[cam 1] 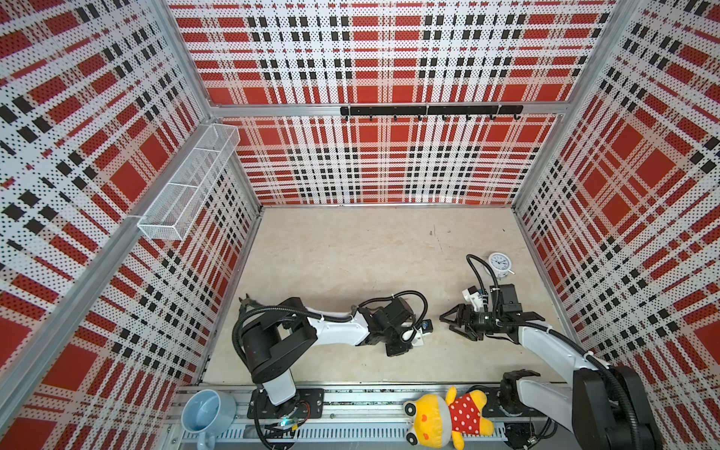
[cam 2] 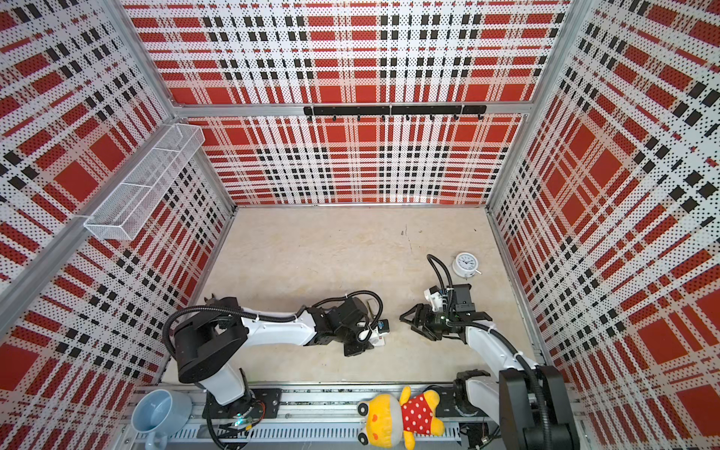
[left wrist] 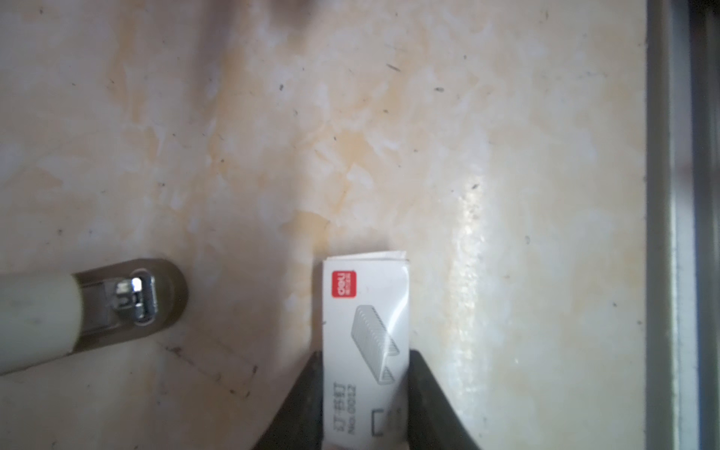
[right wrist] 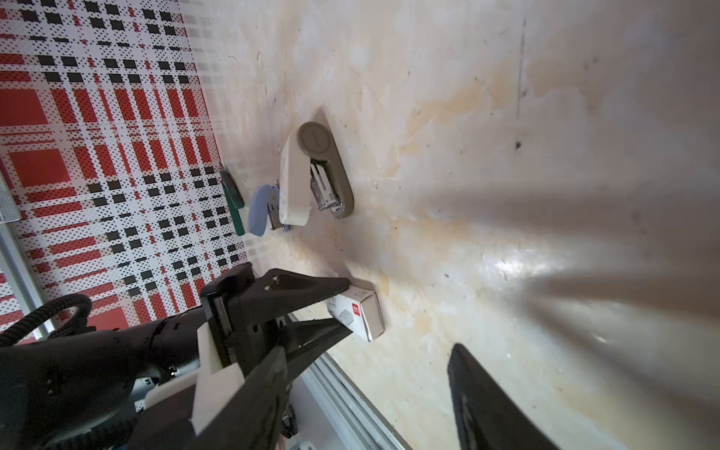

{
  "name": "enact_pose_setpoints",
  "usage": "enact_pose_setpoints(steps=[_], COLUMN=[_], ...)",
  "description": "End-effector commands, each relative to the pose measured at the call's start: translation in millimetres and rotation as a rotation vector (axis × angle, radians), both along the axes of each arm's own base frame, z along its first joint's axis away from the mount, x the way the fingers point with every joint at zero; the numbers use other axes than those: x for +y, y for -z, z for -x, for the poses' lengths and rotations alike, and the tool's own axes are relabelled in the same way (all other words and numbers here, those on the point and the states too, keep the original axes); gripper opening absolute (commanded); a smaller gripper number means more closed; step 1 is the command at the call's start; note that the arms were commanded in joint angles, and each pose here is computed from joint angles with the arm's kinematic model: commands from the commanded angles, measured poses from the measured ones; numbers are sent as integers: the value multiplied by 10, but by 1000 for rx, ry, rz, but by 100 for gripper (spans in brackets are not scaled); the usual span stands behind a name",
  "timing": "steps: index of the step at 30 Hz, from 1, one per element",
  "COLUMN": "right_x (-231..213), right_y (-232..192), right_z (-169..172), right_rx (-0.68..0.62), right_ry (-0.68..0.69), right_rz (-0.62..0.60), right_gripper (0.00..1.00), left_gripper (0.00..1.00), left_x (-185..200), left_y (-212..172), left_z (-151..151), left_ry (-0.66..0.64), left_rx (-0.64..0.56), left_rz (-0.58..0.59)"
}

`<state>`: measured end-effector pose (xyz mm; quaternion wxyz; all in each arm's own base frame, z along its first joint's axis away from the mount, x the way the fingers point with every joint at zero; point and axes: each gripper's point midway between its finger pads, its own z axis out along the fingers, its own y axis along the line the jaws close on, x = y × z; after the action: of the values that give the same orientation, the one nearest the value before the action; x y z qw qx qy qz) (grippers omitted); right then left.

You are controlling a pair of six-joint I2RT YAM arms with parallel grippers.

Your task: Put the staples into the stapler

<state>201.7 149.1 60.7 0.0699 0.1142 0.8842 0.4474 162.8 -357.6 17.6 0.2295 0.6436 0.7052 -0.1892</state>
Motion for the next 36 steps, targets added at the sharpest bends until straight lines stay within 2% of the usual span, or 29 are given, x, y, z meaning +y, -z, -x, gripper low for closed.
enact_pose_setpoints(steps=[1, 5, 10, 24, 36], right_x=[97, 125, 150, 412, 515], right_y=[-27, 4, 47, 134, 97], right_z=[8, 13, 28, 103, 128], right_rx=[-30, -21, -7, 28, 16], right_ry=[-52, -71, -87, -186, -217], right_rz=[-48, -41, -43, -63, -75], right_gripper=[64, 65, 65, 58, 57], left_gripper=[35, 47, 54, 41, 39], left_x=[-59, -40, 54, 80, 58], left_y=[45, -54, -117, -14, 75], left_z=[30, 37, 28, 60, 34], left_ry=[10, 20, 19, 24, 23], left_rx=[16, -3, -32, -27, -35], left_rz=[-3, 12, -6, 7, 3])
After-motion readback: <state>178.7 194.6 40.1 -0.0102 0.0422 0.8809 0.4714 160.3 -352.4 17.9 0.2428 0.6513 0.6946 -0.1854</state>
